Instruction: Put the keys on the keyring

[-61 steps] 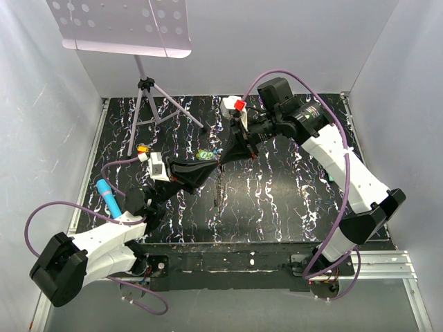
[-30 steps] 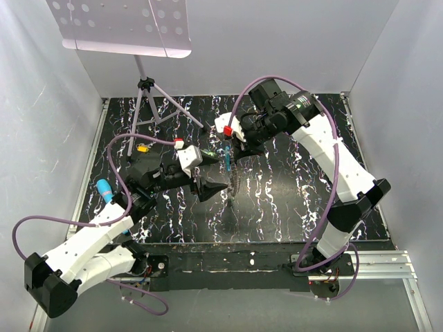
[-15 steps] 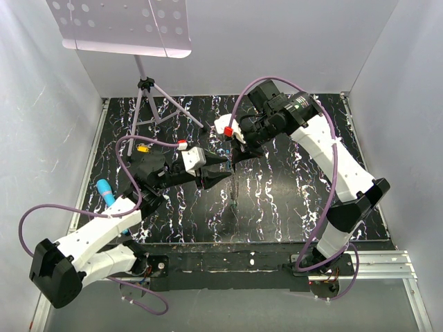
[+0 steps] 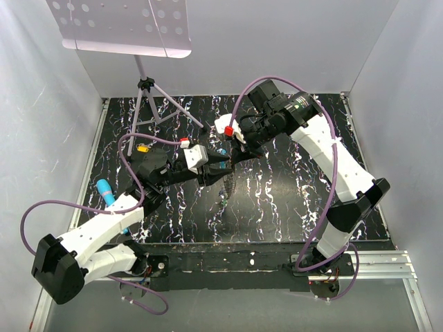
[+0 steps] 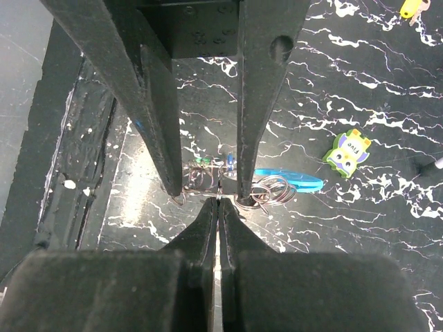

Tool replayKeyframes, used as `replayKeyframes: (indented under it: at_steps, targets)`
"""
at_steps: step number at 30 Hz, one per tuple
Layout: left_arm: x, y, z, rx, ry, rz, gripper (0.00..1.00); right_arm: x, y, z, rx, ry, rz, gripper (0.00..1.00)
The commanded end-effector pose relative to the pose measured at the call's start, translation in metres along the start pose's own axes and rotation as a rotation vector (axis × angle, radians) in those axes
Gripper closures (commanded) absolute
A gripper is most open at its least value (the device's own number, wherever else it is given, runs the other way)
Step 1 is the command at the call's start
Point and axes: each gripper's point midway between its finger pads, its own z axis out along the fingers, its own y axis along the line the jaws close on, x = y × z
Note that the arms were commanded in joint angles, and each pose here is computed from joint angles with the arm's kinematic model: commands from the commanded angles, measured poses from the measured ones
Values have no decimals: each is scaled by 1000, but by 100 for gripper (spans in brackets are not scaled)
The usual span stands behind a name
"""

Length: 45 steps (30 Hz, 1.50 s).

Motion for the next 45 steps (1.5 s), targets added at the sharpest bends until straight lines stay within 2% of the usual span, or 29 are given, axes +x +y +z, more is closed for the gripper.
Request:
replayKeyframes:
  at_steps: [1, 8, 10, 15, 16, 17, 18, 20, 21, 26, 29, 33, 35, 41, 45]
  targets:
    - [-16, 6, 2, -8, -26, 36, 65, 0, 46, -14, -110, 9, 96, 99]
    - [-12, 6, 3, 6, 2, 33, 89, -2, 47, -15, -113, 3, 97, 99]
    - [-11, 5, 4, 13, 7, 31, 99, -3, 48, -15, -112, 1, 95, 99]
    - [-9, 3, 3, 23, 22, 19, 100, -9, 50, -16, -121, -27, 105, 98]
    - [-12, 2, 3, 22, 12, 16, 100, -11, 50, -17, -118, -36, 109, 90]
    - [-16, 2, 1, 14, -1, 13, 100, -14, 51, -18, -113, -46, 107, 77]
    - [-20, 2, 0, 4, -19, 5, 100, -14, 49, -18, -107, -51, 118, 68]
    - [-32, 1, -6, -21, -80, -6, 100, -21, 47, -25, -89, -86, 128, 55]
    - [-36, 2, -7, -37, -109, -20, 100, -27, 46, -31, -83, -121, 140, 53]
    - [-73, 5, -24, -131, -390, -199, 100, -47, 34, -61, -16, -253, 191, 50]
    - [-93, 14, -36, -180, -561, -277, 100, -51, 28, -61, 25, -282, 211, 50]
    - [-117, 26, -50, -230, -721, -335, 100, -53, 18, -62, 87, -302, 202, 50]
    - [-126, 26, -52, -217, -763, -352, 100, -55, 15, -62, 94, -318, 204, 50]
    - [-124, 26, -46, -198, -736, -367, 100, -69, -3, -62, 128, -383, 202, 50]
    - [-123, 26, -44, -194, -731, -372, 100, -84, -8, -61, 91, -425, 191, 50]
